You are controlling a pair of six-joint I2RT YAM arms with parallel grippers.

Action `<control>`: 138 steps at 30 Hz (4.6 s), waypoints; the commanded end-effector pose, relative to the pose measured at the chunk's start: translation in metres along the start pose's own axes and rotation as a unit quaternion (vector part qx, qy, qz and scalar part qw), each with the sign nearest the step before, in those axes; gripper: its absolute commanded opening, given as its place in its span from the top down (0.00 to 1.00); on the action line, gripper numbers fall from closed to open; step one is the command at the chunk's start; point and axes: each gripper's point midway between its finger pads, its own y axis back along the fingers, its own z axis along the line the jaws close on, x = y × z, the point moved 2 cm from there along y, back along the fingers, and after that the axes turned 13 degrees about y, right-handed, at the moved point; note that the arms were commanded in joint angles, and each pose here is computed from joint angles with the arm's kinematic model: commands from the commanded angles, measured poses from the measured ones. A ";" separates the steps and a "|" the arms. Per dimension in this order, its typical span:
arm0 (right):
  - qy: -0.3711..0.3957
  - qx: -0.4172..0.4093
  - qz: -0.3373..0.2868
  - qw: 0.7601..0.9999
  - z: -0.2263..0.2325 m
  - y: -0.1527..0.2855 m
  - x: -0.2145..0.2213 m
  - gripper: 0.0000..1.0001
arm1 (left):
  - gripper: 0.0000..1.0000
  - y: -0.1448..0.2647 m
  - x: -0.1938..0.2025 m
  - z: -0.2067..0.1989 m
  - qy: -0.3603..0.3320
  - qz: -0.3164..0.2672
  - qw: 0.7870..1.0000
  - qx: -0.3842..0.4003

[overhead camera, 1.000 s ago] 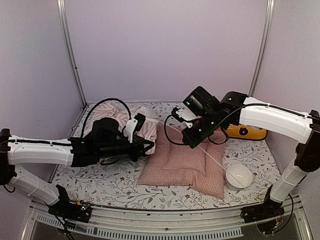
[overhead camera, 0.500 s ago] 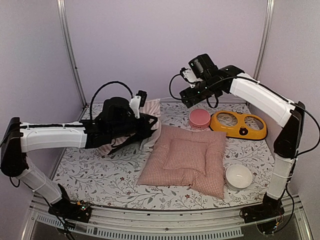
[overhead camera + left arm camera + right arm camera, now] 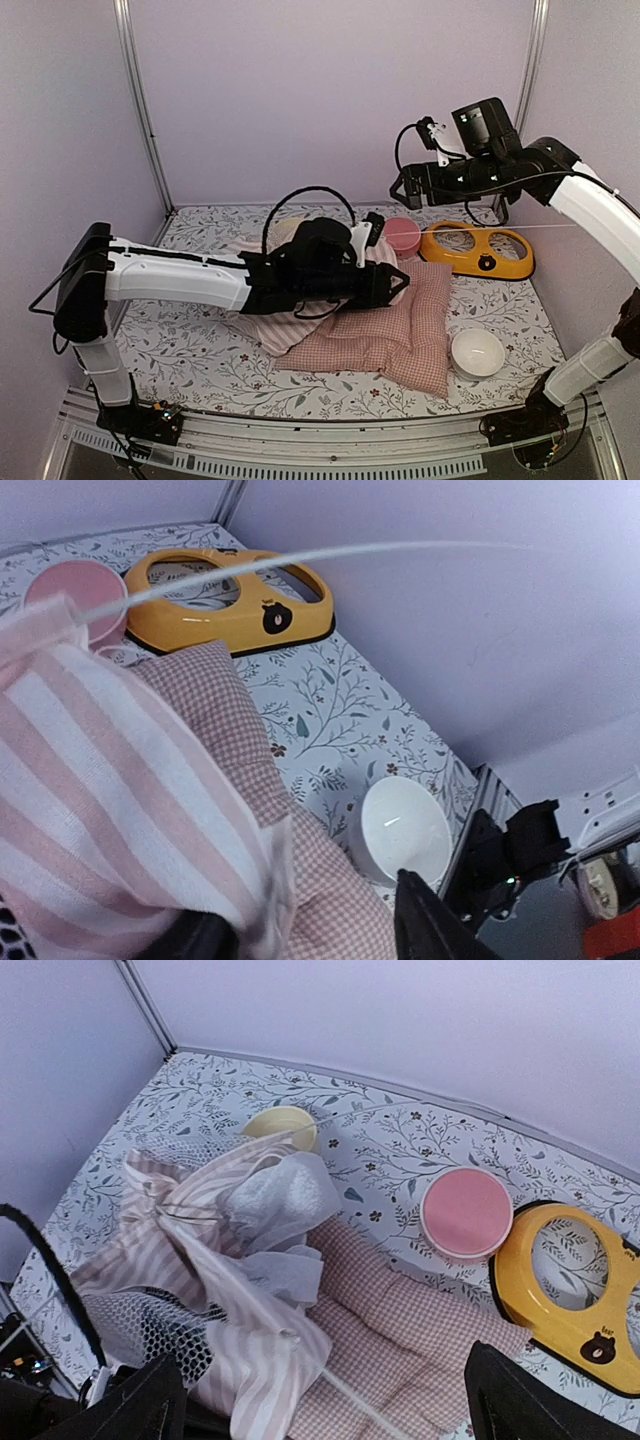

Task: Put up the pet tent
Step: Adjust the tent at the center of the board.

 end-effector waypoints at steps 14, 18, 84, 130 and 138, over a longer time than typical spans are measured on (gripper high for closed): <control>-0.038 -0.102 -0.011 0.994 0.052 -0.024 0.016 0.01 | 0.24 0.149 -0.051 0.045 0.070 -0.065 0.995 -0.021; -0.033 -0.104 0.007 0.994 0.057 -0.040 0.021 0.00 | 0.20 0.159 -0.053 0.059 0.059 -0.058 0.995 -0.060; 0.158 -0.154 0.031 0.975 0.140 -0.164 0.030 0.17 | 0.72 0.161 0.013 0.130 0.159 -0.033 0.972 -0.168; 0.192 -0.098 0.097 0.972 0.080 -0.095 0.097 1.00 | 0.38 0.248 -0.078 0.308 0.283 -0.125 0.922 -0.232; 0.165 -0.094 0.095 0.977 0.072 -0.076 0.111 1.00 | 0.38 0.204 -0.038 0.298 0.278 -0.073 0.933 -0.217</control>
